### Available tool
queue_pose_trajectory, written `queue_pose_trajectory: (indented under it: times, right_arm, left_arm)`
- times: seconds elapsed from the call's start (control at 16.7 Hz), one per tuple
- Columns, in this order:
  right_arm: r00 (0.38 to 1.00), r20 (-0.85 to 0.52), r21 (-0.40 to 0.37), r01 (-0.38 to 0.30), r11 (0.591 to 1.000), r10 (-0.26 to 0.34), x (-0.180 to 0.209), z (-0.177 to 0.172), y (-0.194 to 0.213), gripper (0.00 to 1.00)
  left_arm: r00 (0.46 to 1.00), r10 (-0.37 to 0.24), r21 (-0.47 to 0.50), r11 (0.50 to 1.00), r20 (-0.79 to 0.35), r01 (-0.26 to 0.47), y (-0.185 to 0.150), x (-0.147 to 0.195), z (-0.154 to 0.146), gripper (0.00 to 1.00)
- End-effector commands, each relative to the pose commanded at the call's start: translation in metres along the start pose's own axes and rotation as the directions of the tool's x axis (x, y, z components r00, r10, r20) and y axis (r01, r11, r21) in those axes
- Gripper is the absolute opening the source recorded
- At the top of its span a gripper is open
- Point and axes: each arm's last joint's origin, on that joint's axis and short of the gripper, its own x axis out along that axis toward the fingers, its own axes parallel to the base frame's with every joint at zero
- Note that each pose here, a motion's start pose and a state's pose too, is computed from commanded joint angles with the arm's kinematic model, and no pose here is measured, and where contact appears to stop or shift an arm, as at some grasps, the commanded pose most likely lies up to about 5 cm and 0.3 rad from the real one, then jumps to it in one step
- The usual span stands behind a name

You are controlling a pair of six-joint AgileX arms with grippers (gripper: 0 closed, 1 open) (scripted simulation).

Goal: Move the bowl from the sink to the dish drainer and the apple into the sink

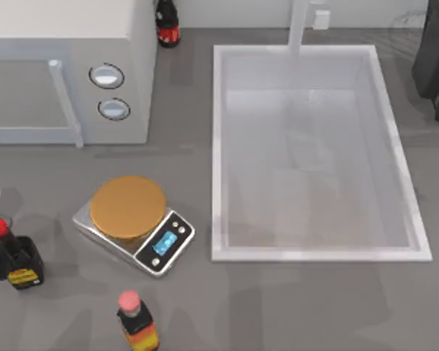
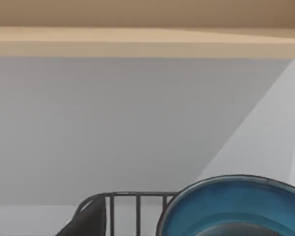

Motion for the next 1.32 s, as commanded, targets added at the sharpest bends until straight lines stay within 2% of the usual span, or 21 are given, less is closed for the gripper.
queue_pose_trajectory:
  times: [0.3, 0.66, 1.02, 1.32]
  right_arm:
    - [1.0, 0.016, -0.003, -0.002, 1.0, 0.002, -0.088, 0.014, 0.035, 1.0]
    - [1.0, 0.011, 0.003, -0.006, 1.0, 0.006, -0.177, -0.031, 0.06, 1.0]
    - [1.0, -0.013, 0.008, -0.01, 1.0, 0.01, -0.208, -0.089, 0.067, 1.0]
    - [1.0, -0.022, 0.009, -0.011, 1.0, 0.011, -0.21, -0.1, 0.068, 1.0]
  left_arm:
    - [1.0, 0.0, 0.0, 1.0, 0.0, 0.0, 0.0, 0.0, 0.0, 1.0]
    - [1.0, 0.0, 0.0, 1.0, 0.0, 0.0, 0.0, 0.0, 0.0, 1.0]
    - [1.0, 0.0, 0.0, 1.0, 0.0, 0.0, 0.0, 0.0, 0.0, 1.0]
    - [1.0, 0.0, 0.0, 1.0, 0.0, 0.0, 0.0, 0.0, 0.0, 1.0]
